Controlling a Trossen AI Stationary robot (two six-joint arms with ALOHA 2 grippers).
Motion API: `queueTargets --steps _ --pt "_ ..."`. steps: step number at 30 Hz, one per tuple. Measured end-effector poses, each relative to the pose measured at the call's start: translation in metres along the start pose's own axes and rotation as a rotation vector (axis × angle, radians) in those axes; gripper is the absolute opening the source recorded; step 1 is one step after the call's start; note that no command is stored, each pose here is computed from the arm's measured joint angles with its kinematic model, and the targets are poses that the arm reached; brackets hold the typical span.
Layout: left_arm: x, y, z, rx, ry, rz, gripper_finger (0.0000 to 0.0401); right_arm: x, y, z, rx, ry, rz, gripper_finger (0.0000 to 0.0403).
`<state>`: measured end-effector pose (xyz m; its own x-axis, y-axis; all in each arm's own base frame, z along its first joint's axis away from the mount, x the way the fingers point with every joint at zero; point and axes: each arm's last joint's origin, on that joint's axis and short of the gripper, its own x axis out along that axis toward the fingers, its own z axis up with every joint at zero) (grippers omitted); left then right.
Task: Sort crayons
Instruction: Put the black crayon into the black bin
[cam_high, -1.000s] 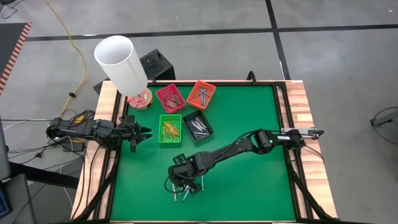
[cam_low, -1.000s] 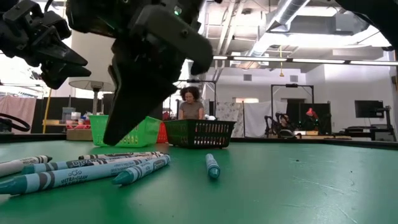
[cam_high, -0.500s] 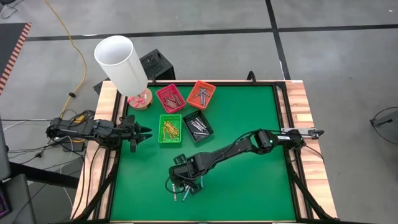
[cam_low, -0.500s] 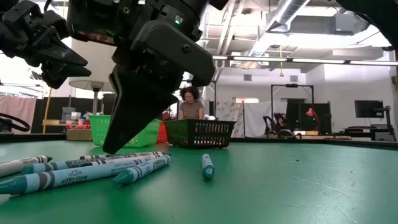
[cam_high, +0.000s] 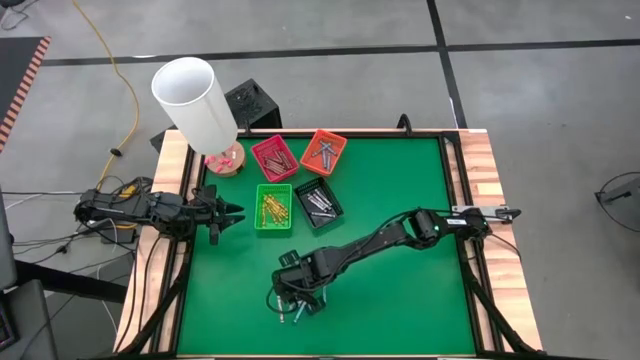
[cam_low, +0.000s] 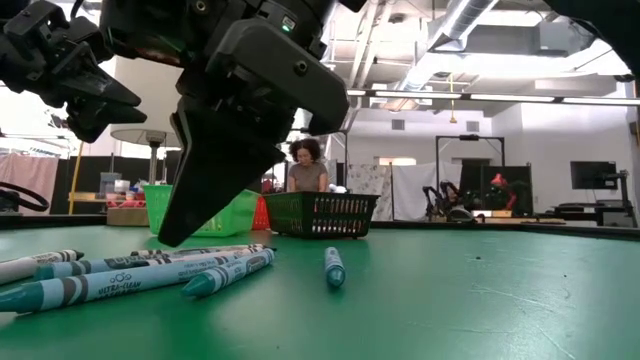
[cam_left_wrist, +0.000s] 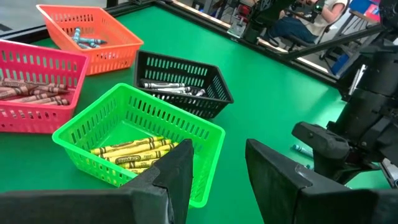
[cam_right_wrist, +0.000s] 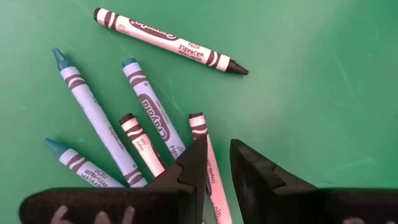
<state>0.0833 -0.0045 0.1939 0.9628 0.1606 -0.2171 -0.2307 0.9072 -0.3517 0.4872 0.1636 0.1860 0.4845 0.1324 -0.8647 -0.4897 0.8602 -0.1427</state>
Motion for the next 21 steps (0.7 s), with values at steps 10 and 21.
queueTargets --steps 10,21 --pt "0.000 0.000 0.000 -0.007 0.000 0.000 0.0137 0.000 0.006 0.001 -0.006 0.001 0.007 0.0097" --pt "0.000 0.000 -0.001 -0.004 0.007 0.004 0.0137 0.021 0.007 -0.012 0.020 -0.010 0.014 0.0097"
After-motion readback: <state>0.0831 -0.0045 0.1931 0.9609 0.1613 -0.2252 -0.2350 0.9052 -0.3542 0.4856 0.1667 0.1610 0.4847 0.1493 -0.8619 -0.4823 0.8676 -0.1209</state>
